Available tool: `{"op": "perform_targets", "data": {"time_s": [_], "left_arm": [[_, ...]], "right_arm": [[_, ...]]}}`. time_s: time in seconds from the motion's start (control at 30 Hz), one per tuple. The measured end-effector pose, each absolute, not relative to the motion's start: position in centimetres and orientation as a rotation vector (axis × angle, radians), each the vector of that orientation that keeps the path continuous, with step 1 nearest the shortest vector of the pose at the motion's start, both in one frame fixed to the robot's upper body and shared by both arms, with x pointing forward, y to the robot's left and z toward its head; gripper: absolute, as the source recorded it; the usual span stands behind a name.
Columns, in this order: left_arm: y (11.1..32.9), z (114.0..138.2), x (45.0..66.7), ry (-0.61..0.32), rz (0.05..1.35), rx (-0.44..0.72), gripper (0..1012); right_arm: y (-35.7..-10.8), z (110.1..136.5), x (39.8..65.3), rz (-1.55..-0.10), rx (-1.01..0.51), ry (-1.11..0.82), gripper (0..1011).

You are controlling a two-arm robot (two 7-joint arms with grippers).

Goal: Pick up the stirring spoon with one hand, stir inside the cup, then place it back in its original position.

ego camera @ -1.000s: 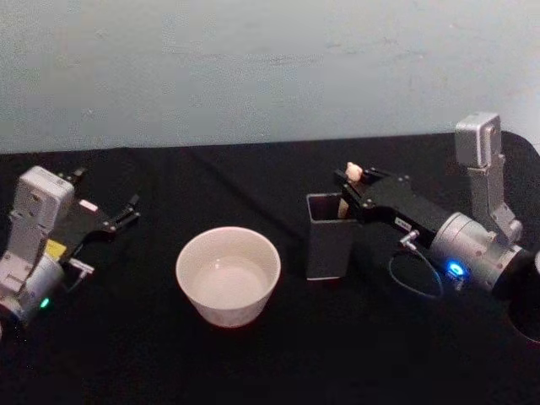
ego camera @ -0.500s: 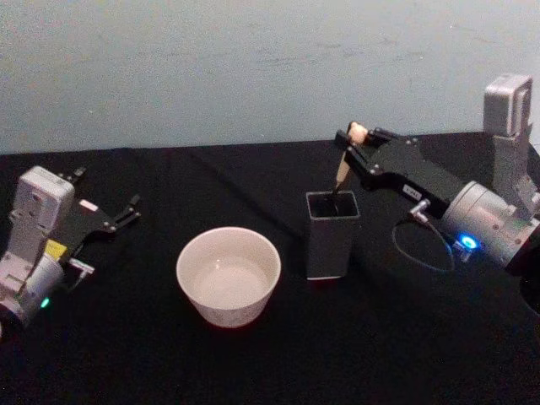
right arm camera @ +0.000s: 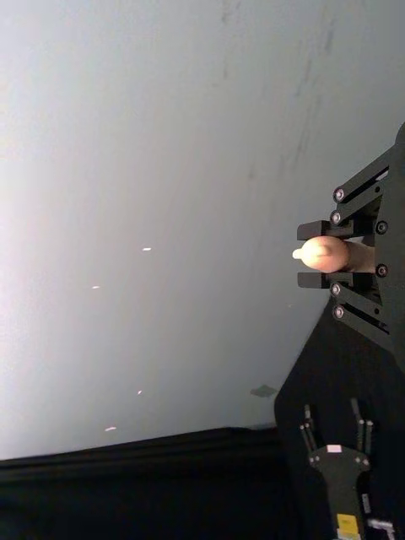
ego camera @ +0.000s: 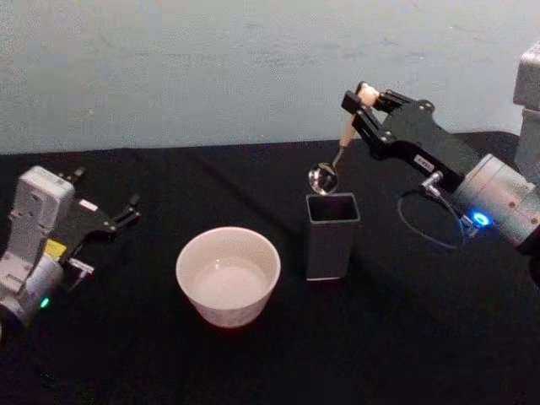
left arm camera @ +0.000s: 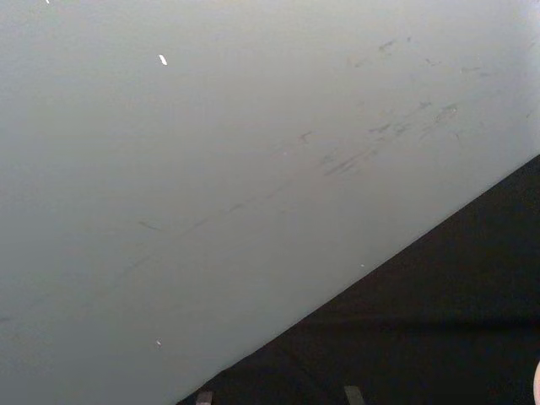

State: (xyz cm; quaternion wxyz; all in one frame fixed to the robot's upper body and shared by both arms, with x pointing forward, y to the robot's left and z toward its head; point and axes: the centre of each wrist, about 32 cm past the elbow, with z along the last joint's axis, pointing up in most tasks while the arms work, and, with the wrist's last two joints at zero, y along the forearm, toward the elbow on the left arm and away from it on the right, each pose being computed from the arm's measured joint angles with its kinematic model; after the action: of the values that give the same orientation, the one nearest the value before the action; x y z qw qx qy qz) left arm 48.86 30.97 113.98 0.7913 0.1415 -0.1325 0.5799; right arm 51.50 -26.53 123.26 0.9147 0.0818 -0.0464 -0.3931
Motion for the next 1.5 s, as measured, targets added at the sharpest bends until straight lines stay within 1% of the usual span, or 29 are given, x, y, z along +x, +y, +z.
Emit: {"op": "perform_targets", "data": {"time_s": [0.3,0.7,0.97,1.17,1.5], "left_arm": [[31.0,114.0,48.9,-0.285,1.248,0.304,1001],[31.0,114.0,48.9,-0.285,1.248,0.304,1001],[31.0,114.0,48.9,-0.285,1.248,0.304,1002],[31.0,114.0,48.9,-0.285,1.248,0.304,1001],[31.0,114.0,48.9,-0.285,1.248,0.304,1001]], "right_arm": [[-25.2,123.1,52.7,-0.744,0.176,-0.110,212],[-22.5,122.3,54.6,-0.597,0.172,-0.115,212],[-20.7,121.3,55.7,-0.491,0.130,-0.120,212],[-19.5,120.3,56.3,-0.452,0.081,-0.127,212],[-18.3,118.9,56.9,-0.428,0.023,-0.141,212]]}}
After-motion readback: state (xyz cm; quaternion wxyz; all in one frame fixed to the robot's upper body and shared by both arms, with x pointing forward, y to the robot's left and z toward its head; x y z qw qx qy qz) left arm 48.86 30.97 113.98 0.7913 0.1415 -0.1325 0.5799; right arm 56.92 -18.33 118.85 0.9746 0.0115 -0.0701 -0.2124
